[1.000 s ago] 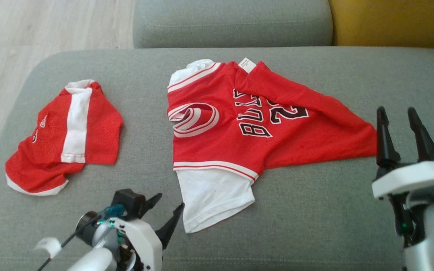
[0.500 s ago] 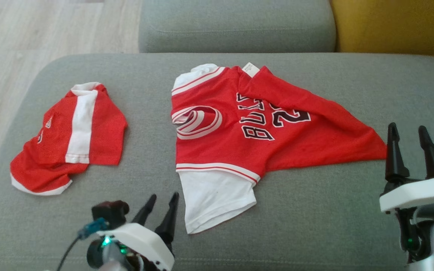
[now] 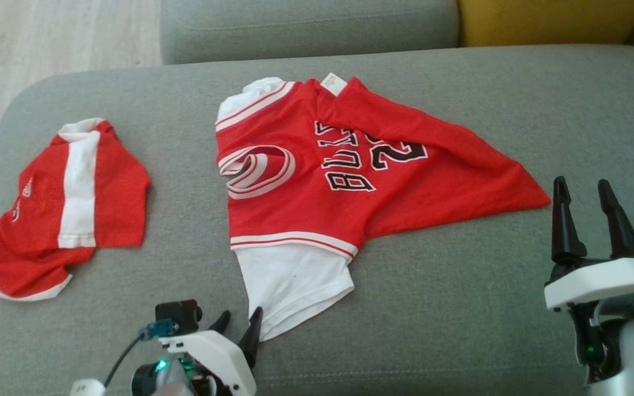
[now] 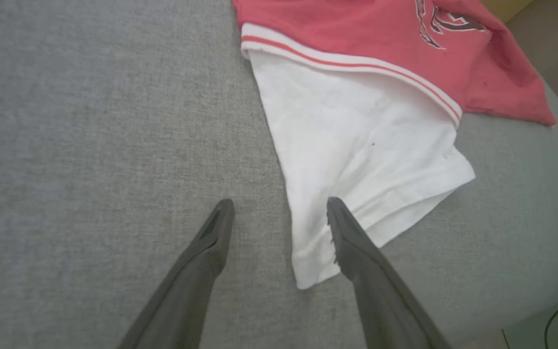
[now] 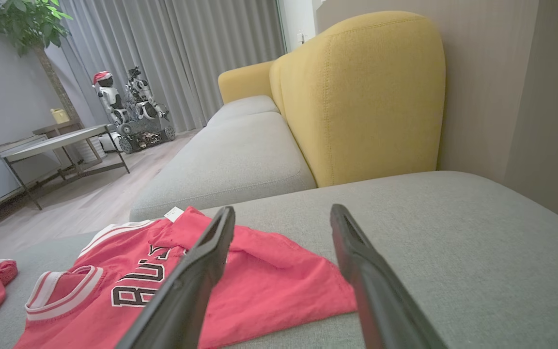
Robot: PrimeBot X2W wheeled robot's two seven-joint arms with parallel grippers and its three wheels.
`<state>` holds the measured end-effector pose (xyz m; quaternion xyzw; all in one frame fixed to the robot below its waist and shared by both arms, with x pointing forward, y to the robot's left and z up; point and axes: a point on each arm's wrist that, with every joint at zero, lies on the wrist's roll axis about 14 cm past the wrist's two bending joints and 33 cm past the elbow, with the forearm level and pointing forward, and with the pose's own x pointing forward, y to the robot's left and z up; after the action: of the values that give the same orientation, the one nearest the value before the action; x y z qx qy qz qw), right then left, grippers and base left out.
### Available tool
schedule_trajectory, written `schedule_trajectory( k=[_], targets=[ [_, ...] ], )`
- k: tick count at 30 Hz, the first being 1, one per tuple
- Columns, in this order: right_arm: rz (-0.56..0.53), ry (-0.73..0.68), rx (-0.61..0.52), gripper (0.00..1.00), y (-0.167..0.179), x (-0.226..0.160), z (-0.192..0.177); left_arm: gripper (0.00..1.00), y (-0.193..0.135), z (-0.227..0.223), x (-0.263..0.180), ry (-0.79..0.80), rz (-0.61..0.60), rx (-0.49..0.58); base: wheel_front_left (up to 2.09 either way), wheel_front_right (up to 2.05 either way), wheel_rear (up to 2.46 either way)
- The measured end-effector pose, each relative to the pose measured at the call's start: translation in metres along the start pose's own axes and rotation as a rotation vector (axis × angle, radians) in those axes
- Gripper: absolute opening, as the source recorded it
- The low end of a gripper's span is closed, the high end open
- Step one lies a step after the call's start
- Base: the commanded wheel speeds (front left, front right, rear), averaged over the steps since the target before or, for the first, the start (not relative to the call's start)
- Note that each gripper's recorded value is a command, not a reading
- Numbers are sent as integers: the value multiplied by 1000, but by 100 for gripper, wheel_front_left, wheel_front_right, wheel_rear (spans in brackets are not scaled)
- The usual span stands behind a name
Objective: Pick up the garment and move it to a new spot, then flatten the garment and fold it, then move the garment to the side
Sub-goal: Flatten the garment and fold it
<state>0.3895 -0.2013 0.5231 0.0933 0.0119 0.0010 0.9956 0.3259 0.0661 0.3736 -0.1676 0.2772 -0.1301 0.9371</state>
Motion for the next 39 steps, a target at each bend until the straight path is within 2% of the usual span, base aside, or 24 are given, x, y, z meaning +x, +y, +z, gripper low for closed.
schedule_trajectory(
  k=[13, 14, 15, 16, 21, 25, 34, 39],
  targets=[
    [-28, -3, -3, 100, -10, 1, 1, 100, -10, -8, 21, 89, -67, 28, 0, 0, 0],
    [-29, -1, -2, 100, -10, 1, 1, 89, -12, -8, 22, 98, -77, 31, 0, 0, 0],
    [-29, 1, -2, 100, -10, 1, 0, 29, -14, -8, 23, 100, -85, 32, 0, 0, 0],
    [-29, 2, -2, 100, -10, 1, -1, 0, -14, -9, 23, 107, -87, 34, 0, 0, 0],
    [-16, 3, -2, 100, -5, 7, 0, 0, -13, -9, 24, 105, -87, 32, 0, 0, 0],
    [-24, 27, -11, 100, -8, 12, -7, 0, -6, 4, 23, 22, -61, 28, 0, 0, 0],
    [-134, 185, 9, 100, -42, 21, -51, 0, 16, 91, 17, -279, 20, 41, 0, 0, 0],
    [-142, 288, 6, 100, -42, 35, -75, 0, 18, 111, 13, -346, 27, 38, 0, 0, 0]
  ],
)
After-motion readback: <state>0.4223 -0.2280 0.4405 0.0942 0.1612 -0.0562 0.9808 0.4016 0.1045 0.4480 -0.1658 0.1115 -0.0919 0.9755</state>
